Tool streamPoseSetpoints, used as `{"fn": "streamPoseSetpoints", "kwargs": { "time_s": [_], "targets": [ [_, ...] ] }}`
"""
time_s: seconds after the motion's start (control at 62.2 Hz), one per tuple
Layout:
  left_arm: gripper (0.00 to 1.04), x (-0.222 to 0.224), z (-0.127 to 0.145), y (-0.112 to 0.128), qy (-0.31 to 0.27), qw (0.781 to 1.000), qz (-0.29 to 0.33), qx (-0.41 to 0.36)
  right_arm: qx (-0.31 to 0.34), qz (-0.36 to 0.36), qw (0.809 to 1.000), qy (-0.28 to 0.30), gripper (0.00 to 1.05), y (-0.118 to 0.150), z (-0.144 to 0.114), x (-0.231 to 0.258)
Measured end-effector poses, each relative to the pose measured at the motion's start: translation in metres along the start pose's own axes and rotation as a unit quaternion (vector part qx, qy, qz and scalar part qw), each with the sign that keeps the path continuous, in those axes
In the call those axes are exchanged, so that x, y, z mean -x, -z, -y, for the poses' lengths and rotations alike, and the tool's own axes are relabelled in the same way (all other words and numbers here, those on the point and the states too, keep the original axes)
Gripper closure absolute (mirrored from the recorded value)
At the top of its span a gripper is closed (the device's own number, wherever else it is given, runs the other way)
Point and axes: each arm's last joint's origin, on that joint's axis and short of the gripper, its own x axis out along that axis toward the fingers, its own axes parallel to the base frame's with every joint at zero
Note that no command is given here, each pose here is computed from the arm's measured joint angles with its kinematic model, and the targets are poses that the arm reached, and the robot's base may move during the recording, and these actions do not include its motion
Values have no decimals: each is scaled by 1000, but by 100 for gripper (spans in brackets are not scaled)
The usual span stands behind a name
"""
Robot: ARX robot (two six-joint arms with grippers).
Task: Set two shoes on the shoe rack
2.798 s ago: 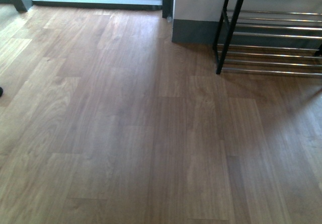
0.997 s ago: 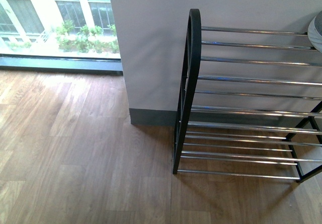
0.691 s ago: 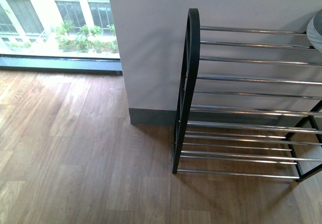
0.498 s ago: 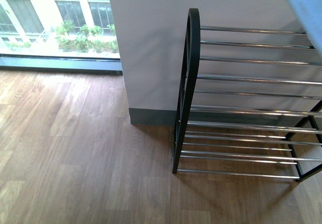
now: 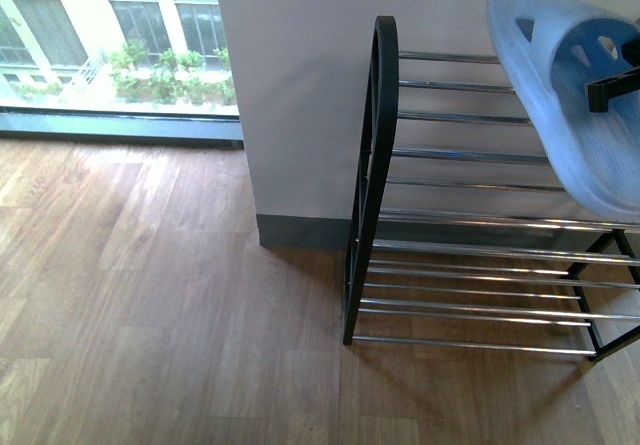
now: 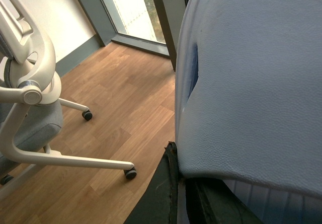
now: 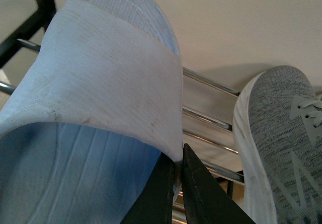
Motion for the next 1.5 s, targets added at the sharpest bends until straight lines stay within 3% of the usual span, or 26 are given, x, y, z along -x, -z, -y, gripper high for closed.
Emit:
{"fn": "streamPoseSetpoints", "kwargs": {
  "time_s": [0.466, 0.611, 0.981, 1.27, 1.495],
  "targets": [
    [103, 0, 0, 0, 0, 1000, 0, 0, -6, -43, 993, 109, 103, 11, 18, -69],
    [103, 0, 0, 0, 0, 1000, 0, 0, 45, -40, 987, 147, 103, 6, 28, -85],
    [103, 0, 0, 0, 0, 1000, 0, 0, 159, -48, 975, 149, 103, 7, 28, -93],
    [103, 0, 0, 0, 0, 1000, 0, 0, 145, -46, 983, 104, 61, -1, 29, -88],
    [103, 0, 0, 0, 0, 1000, 0, 0, 102, -48, 990, 86, 26, -28, 53, -37]
  ]
}}
